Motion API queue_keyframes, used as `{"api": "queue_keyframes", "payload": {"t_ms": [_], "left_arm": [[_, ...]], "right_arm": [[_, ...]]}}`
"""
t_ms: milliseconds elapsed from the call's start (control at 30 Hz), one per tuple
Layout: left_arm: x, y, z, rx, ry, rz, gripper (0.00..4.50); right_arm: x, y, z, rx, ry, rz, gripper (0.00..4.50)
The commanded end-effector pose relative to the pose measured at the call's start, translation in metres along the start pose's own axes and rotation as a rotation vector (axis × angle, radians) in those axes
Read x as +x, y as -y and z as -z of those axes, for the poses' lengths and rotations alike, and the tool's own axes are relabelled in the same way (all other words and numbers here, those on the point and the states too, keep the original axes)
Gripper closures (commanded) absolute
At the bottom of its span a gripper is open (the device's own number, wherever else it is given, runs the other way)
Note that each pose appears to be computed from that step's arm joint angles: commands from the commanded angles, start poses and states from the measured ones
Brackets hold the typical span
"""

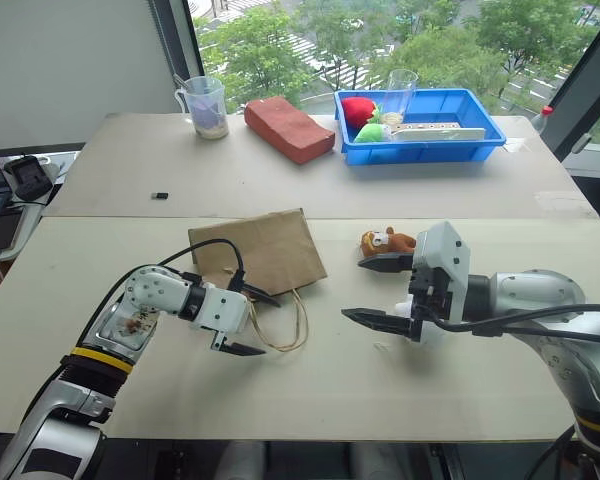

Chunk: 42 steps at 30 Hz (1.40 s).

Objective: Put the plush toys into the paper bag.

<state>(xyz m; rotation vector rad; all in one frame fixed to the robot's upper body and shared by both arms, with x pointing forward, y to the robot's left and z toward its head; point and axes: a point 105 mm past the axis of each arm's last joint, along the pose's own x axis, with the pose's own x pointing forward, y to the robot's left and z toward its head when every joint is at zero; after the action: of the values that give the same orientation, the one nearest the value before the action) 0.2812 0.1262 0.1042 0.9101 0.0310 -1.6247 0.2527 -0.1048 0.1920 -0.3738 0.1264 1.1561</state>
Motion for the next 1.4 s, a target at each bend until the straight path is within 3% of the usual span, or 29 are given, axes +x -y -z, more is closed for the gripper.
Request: {"api": "queue_keyframes", "payload": {"t_ms": [33, 333, 633, 1400], "left_arm": [[-0.011, -0.015, -0.018, 0.031, 0.046, -0.031, 0.07], [-0.015, -0.029, -0.015, 0.028, 0.029, -0.060, 0.07], [-0.009, -0.027, -0.003, 0.075, -0.020, -0.044, 0.07], [0.001, -0.024, 0.000, 0.107, -0.028, -0.018, 0.07]], "right_arm": [[-0.005, -0.002, -0.013, -0.050, 0.023, 0.007, 0.00], [-0.008, -0.005, -0.018, -0.053, 0.026, 0.001, 0.00], [-0.008, -0.004, -0.016, -0.047, 0.018, 0.013, 0.00], [-0.009, 0.000, -0.017, -0.038, 0.016, 0.034, 0.00]]}}
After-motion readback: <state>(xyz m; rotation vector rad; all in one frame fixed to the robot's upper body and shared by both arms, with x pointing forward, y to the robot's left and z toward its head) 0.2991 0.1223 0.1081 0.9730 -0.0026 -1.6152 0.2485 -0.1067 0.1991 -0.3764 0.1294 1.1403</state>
